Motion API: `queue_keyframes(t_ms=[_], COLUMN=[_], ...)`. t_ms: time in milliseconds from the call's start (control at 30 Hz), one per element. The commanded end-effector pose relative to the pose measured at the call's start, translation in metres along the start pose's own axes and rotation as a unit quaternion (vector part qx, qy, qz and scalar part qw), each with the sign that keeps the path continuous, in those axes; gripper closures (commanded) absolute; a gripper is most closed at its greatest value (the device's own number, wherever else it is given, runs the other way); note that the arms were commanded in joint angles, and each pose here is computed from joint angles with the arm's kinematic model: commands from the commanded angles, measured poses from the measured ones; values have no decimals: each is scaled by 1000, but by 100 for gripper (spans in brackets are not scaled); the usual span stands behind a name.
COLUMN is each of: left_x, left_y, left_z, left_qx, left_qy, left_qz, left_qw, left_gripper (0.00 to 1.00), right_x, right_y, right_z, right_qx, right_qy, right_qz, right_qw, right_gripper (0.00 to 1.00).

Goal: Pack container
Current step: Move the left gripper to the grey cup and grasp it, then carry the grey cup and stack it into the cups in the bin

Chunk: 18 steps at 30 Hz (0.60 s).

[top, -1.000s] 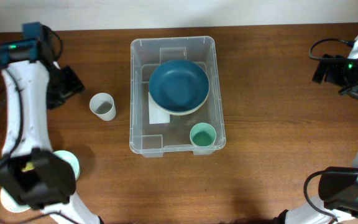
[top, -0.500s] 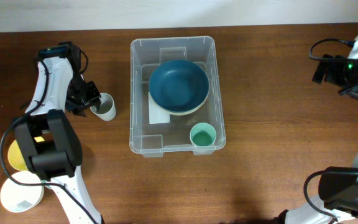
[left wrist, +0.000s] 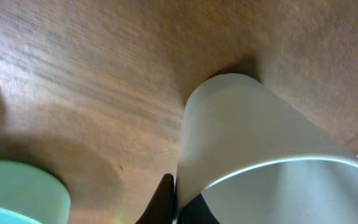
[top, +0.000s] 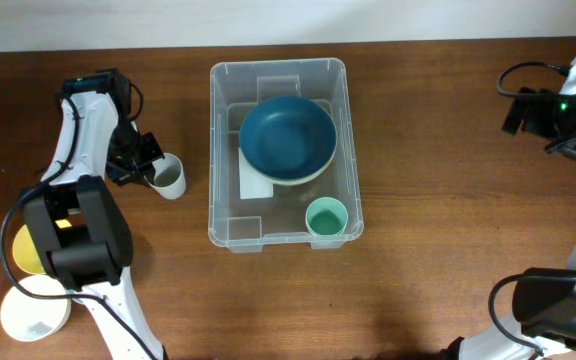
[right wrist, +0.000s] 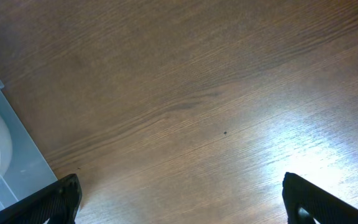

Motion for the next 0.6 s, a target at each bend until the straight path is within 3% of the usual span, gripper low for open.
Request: queue_keyframes(t_ms=[0, 300, 567], left_x=[66, 187, 179], left_y=[-22, -135, -237], left_z=[-7, -23, -82], left_qx=[-30, -145, -304], left_qy=[-52, -167, -187], left_qz=[-72, -221, -199], left_qw=[996, 950, 912], left_gripper=[99, 99, 99], right_x=[11, 11, 11], right_y=[-4, -4, -4], right_z=[2, 1, 1], right_qx=[1, 1, 1], right_qy=[2, 2, 2], right_qz=[-15, -15, -15], right_qw=[1000, 1000, 1000], right_gripper=[1, 1, 1])
Point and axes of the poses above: each gripper's point midway between its finger pads, its own x axis back along the fingers, its own z axis along the line the jaws close on, y = z × x, the point moved 8 cm from there along x, back along the fingers, and after that the axes turned 13 degrees about x, right-handed, at the moved point
